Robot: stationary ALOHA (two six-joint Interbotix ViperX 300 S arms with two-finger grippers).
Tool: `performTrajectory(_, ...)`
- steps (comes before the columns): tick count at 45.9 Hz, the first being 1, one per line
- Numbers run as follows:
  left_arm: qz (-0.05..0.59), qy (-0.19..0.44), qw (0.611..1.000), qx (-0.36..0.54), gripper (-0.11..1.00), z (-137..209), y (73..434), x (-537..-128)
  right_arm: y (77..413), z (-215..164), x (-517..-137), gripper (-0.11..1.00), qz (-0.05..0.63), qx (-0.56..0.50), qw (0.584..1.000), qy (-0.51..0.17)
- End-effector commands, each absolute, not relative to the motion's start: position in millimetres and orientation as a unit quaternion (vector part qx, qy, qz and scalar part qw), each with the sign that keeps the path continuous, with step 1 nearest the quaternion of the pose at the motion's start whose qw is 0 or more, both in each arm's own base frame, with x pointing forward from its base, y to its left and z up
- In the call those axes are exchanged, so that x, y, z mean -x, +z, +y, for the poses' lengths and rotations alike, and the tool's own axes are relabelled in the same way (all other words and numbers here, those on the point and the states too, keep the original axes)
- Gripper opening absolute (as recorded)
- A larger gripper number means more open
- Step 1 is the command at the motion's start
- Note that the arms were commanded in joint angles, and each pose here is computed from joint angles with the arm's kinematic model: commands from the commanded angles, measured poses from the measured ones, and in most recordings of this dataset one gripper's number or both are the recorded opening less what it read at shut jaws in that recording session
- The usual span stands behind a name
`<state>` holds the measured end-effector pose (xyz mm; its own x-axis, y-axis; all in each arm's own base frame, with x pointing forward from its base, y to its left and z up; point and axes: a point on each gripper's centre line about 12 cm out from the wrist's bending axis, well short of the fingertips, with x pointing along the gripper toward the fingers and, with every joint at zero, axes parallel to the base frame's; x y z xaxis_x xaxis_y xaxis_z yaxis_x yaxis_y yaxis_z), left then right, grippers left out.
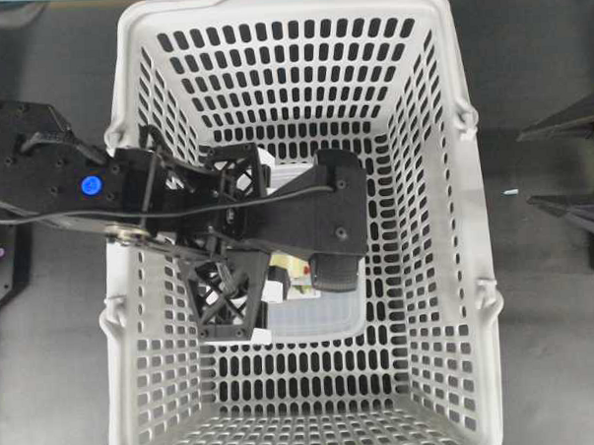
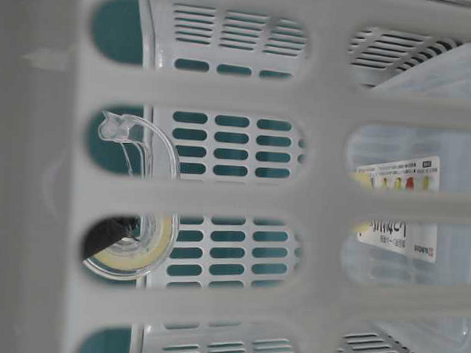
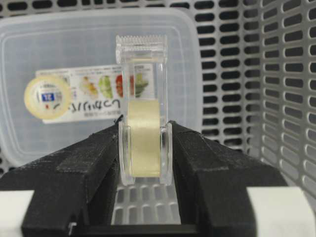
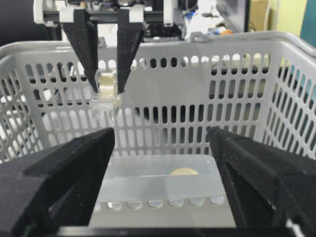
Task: Pick up the tape dispenser from the shopping basket with the left arm.
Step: 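Lift the tape dispenser upward with the left gripper and hold it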
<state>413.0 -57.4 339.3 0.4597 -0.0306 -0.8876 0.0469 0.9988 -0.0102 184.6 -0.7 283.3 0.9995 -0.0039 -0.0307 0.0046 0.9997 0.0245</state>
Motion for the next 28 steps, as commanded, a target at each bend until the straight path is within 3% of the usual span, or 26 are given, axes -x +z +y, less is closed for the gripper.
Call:
performTrajectory(1,0.502,-0.024,0.864,-0.007,0.29,-57.7,353.6,-408.5,285.6,-1.0,-185.7,0.75,0.012,-0.013,1.0,-0.003)
performTrajectory(28,0.504,-0.024,0.863,-0.007,0.29,-57.8,351.7,-409.5,285.6,-1.0,-185.7,0.75,0.012,-0.012,1.0,-0.003)
